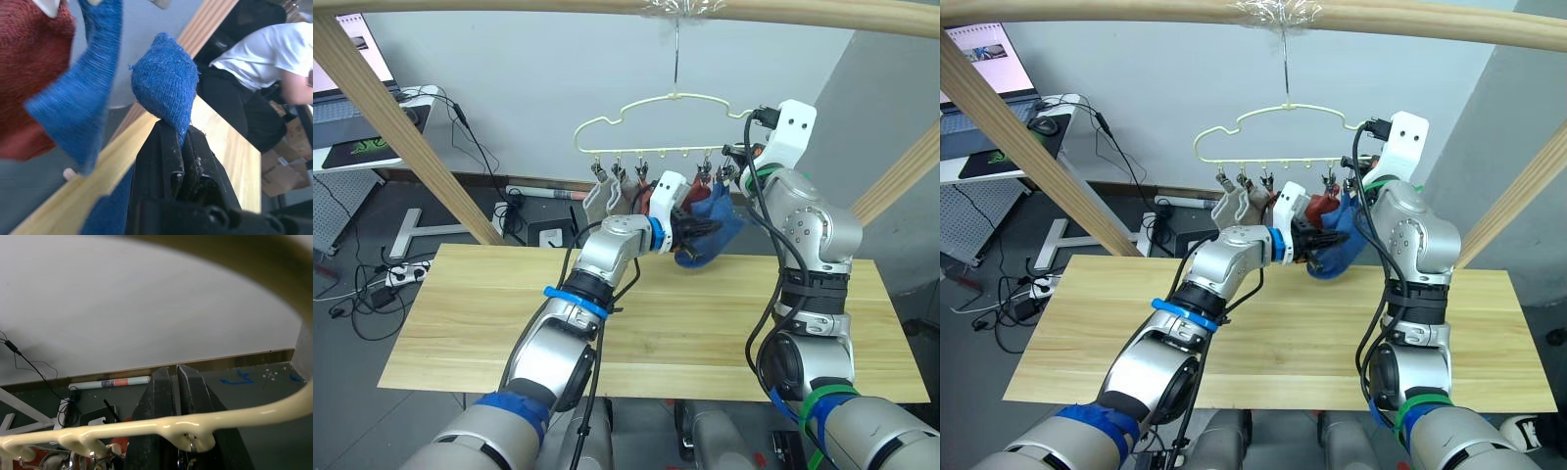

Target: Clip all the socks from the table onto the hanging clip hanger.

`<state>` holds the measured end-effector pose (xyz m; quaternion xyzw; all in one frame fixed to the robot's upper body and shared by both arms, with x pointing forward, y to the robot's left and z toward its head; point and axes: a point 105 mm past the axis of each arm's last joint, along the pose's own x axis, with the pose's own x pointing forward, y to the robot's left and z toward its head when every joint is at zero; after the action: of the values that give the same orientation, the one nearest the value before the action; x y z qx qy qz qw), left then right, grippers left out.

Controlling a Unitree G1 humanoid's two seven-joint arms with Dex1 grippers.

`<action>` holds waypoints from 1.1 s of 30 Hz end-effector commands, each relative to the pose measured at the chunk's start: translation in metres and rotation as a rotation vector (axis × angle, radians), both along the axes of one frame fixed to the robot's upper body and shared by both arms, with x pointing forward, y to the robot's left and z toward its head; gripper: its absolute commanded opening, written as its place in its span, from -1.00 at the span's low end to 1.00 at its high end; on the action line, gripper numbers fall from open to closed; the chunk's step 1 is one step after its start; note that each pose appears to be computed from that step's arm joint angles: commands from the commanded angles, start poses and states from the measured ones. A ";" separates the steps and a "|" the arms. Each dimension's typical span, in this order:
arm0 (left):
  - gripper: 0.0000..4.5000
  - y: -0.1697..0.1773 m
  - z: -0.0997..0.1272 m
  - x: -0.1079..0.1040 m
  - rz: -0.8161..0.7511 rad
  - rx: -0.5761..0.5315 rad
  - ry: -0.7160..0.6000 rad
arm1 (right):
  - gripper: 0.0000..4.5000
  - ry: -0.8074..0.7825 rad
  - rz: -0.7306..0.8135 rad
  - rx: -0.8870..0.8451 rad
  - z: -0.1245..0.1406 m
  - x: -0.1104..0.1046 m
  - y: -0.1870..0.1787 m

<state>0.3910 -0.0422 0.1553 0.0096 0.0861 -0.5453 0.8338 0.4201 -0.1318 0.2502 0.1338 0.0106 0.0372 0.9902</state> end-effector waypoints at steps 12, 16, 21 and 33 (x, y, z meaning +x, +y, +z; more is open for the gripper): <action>-1.00 -0.016 0.034 0.013 0.015 -0.072 -0.083 | -1.00 -0.086 0.009 0.004 0.025 -0.010 0.003; -1.00 -0.016 0.038 0.014 0.012 -0.087 -0.084 | -1.00 -0.083 0.008 0.002 0.023 -0.009 0.003; -1.00 -0.016 0.043 0.014 0.015 -0.111 -0.077 | -1.00 -0.080 0.009 -0.002 0.022 -0.009 0.003; -1.00 -0.020 0.044 0.012 0.001 -0.113 -0.081 | -0.15 -0.073 -0.002 -0.004 0.021 -0.009 0.002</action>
<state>0.4068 -0.0524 0.1797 -0.0211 0.0525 -0.5324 0.8446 0.4177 -0.1324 0.2478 0.1294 0.0174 0.0319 0.9909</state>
